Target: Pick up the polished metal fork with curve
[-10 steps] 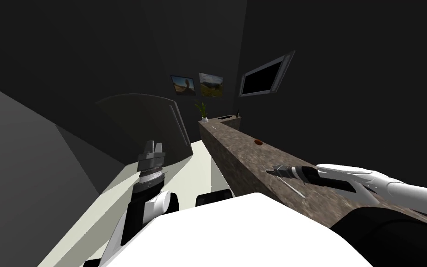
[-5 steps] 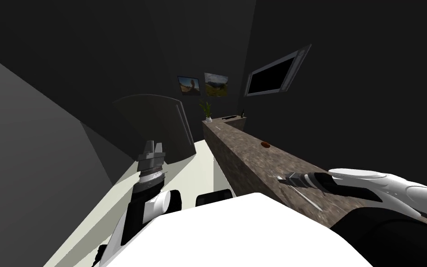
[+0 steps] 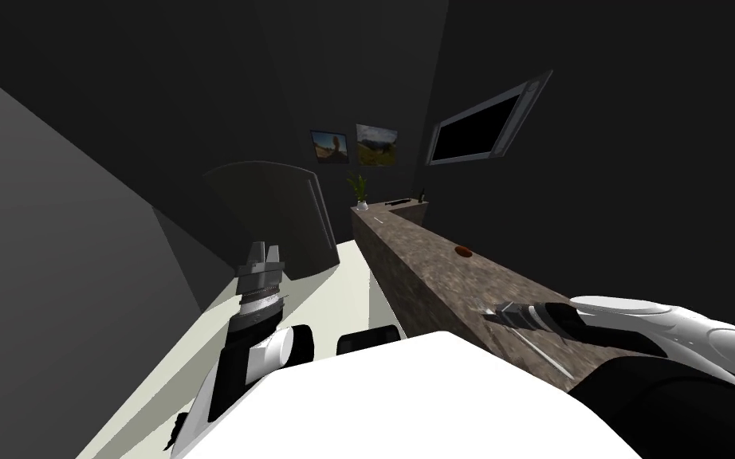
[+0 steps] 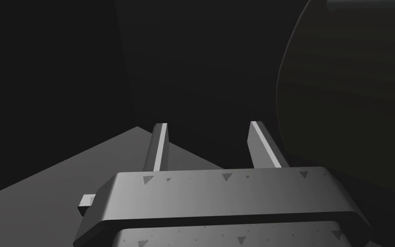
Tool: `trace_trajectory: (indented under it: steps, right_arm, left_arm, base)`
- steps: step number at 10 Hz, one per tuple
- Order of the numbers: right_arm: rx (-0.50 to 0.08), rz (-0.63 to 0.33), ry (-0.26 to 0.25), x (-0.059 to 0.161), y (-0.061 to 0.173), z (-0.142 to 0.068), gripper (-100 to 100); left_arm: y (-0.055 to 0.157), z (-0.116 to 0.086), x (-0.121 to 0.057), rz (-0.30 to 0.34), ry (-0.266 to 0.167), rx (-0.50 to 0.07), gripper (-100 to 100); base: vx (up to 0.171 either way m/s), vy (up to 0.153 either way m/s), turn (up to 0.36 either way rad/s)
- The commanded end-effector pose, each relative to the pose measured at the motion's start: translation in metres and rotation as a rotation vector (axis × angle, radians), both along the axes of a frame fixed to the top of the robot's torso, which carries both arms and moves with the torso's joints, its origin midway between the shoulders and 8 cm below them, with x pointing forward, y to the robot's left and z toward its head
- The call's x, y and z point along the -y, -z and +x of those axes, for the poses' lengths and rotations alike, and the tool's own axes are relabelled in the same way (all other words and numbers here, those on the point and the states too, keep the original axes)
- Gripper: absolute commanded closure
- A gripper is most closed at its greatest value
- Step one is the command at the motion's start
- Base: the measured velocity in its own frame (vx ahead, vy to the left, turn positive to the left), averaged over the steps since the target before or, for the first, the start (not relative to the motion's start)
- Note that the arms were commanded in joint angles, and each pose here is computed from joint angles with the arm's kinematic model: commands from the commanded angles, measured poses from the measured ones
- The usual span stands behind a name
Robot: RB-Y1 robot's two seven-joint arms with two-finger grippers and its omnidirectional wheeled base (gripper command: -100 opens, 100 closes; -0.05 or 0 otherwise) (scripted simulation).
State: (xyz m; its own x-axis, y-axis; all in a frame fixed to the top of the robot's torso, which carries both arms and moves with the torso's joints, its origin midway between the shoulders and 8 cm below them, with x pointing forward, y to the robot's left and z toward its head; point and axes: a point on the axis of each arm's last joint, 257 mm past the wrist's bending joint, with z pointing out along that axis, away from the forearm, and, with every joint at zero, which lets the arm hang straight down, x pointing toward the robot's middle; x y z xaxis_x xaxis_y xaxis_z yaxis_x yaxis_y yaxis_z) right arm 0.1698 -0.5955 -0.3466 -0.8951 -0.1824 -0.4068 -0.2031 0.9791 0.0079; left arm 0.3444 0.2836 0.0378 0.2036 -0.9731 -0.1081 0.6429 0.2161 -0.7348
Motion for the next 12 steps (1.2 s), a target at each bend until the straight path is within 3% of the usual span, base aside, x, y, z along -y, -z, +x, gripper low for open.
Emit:
trace_trajectory:
  steps: [1,3,4,8,9,10,12]
  right_arm:
    - [0.0,0.0,0.009,0.001,0.008,-0.007,-100]
    - [0.0,0.0,0.012,0.002,0.009,-0.007,-100]
    - [0.0,0.0,0.012,0.002,0.01,-0.008,100]
    - [0.001,0.003,0.005,0.001,0.009,-0.007,100]
    - [0.001,0.004,0.005,0.0,0.009,-0.007,0]
    - [0.0,-0.001,0.0,0.002,0.001,-0.001,100]
    - [-0.001,-0.001,-0.012,0.001,-0.009,0.007,100]
  left_arm:
    - [0.0,0.0,0.0,0.0,0.0,0.0,0]
    - [0.0,0.0,0.0,0.0,0.0,0.0,0]
    - [0.0,0.0,0.0,0.0,0.0,0.0,0]
    - [0.0,0.0,0.0,0.0,0.0,0.0,0]
    - [0.0,0.0,0.0,0.0,0.0,0.0,0]
    - [0.0,0.0,0.0,0.0,0.0,0.0,0]
    - [0.0,0.0,0.0,0.0,0.0,0.0,0]
  base:
    - [0.036,-0.013,0.058]
    - [0.024,-0.008,0.031]
    - [0.0,0.0,0.0]
    - [0.0,0.0,0.003]
    - [0.0,0.0,0.0]
    - [-0.022,0.008,-0.115]
    - [-0.041,0.01,-0.09]
